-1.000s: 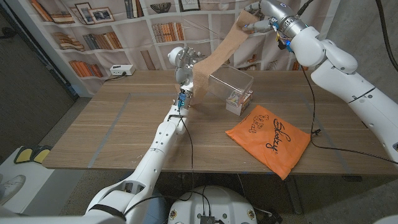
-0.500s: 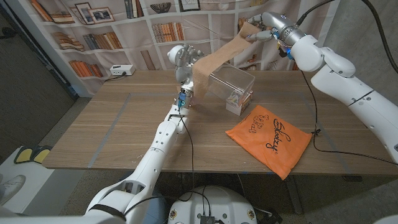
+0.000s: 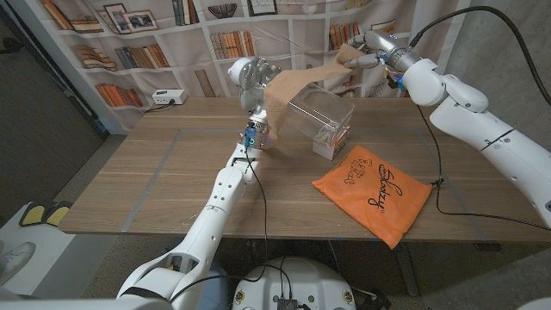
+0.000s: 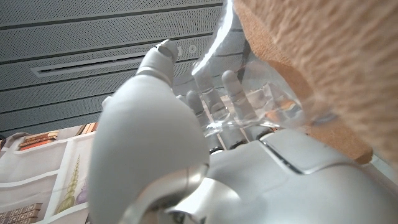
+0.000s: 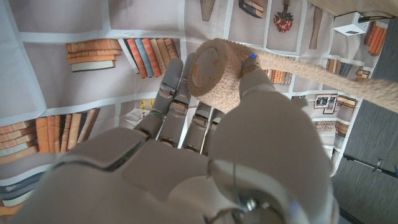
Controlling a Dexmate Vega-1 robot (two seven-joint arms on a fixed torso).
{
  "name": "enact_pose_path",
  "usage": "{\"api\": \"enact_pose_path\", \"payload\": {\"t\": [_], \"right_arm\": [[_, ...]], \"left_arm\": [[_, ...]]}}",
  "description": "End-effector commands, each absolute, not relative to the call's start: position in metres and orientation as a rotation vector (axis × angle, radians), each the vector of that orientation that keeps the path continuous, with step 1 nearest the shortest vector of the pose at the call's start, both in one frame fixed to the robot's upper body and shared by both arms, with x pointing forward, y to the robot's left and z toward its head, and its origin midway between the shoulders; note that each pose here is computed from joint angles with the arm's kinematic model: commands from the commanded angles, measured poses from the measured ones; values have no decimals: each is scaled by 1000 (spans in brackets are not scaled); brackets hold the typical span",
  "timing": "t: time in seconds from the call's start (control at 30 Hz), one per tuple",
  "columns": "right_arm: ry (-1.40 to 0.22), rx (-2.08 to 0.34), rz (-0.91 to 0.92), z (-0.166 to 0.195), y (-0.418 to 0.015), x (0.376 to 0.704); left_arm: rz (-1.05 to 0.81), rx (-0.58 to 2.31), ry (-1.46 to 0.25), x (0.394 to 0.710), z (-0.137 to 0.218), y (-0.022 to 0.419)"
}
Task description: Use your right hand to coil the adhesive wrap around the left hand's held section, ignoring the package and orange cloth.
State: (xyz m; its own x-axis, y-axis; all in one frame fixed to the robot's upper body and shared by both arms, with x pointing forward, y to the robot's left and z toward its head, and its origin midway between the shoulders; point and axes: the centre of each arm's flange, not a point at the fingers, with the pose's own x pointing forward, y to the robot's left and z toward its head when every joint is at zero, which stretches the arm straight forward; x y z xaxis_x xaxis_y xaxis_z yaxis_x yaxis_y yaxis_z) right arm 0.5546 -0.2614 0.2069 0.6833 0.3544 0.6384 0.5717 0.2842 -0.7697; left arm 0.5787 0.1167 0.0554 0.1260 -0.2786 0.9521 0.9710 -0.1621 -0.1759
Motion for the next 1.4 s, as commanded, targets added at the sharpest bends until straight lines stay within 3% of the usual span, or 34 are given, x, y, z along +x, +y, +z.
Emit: {"api": "enact_pose_path", "payload": {"t": [0.03,0.9,1.4], "right_arm": [[-821,-1325,-90,166,-259,560],[-779,-1316,80,117,-233,566],[-756,-1330,225,83,-212,555]], "left_arm": [[-1316,-1219,-899,579,74,131],[-1368,-1251,-954,564,93,134],[-1261,-1278,-977,573,95,140]]}}
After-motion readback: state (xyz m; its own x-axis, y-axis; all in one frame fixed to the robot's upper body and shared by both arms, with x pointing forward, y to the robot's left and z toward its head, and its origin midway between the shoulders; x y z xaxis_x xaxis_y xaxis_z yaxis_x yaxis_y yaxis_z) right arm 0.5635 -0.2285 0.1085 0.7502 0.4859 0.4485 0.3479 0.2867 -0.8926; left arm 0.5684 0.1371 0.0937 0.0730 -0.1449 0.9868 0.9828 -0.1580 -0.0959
